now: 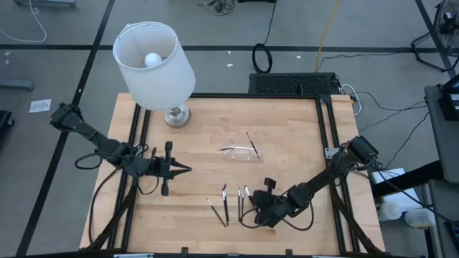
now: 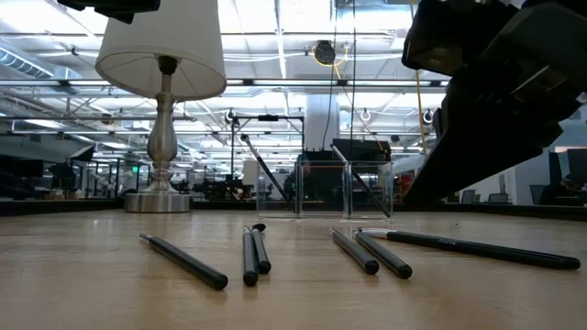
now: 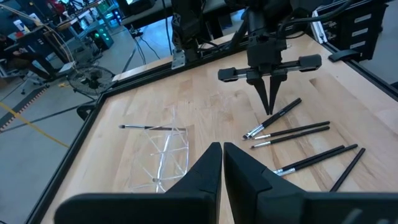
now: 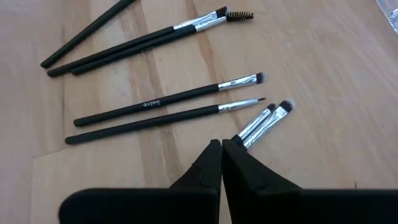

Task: Put items in baskets/containers
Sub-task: Put the eyeshadow brush into the transparent organizer

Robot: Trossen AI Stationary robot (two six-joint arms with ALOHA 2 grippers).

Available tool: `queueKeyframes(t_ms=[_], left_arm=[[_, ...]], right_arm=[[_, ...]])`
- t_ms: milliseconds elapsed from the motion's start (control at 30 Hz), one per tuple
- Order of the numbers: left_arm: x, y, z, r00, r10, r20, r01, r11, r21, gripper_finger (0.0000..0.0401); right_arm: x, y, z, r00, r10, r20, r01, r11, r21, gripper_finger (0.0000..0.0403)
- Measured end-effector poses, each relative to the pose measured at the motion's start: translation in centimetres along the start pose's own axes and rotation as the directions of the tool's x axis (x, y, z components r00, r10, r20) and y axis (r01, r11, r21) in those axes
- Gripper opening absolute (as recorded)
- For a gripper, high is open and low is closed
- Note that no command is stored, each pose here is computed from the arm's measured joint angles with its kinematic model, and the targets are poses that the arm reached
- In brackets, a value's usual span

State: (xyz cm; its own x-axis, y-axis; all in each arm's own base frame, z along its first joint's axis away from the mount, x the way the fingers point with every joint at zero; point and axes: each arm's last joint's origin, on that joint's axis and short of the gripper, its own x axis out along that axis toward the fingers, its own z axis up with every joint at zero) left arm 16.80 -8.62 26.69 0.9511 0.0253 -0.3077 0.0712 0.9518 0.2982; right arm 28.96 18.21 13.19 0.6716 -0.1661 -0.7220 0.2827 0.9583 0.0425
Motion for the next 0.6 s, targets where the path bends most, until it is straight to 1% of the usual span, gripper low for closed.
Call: queueKeyframes(t_ms=[200, 300, 467, 600], left_arm=[[0.0, 0.0, 0.0, 1.0, 0.0, 0.0, 0.0, 1.0, 0.002, 0.0026], [0.0, 0.0, 0.0, 1.0, 0.0, 0.0, 0.0, 1.0, 0.002, 0.0026], [0.0, 0.0, 0.0, 1.0, 0.001, 0.0, -0.001, 1.0, 0.002, 0.0026], [0.0, 0.0, 0.0, 1.0, 0.001, 0.001, -0.001, 1.0, 0.006, 0.0026]], right_arm=[[0.0, -0.1, -0.1, 1.0, -0.004, 0.001, 0.004, 1.0, -0.002, 0.0], [0.3, -0.5, -0.6, 1.0, -0.006, 0.0, 0.006, 1.0, 0.011, 0.0], [0.7, -1.0, -1.4, 0.999, 0.023, 0.034, -0.024, 0.999, 0.029, 0.0], [0.8, -1.1, -1.3, 0.999, 0.026, 0.042, -0.027, 0.999, 0.031, 0.0]])
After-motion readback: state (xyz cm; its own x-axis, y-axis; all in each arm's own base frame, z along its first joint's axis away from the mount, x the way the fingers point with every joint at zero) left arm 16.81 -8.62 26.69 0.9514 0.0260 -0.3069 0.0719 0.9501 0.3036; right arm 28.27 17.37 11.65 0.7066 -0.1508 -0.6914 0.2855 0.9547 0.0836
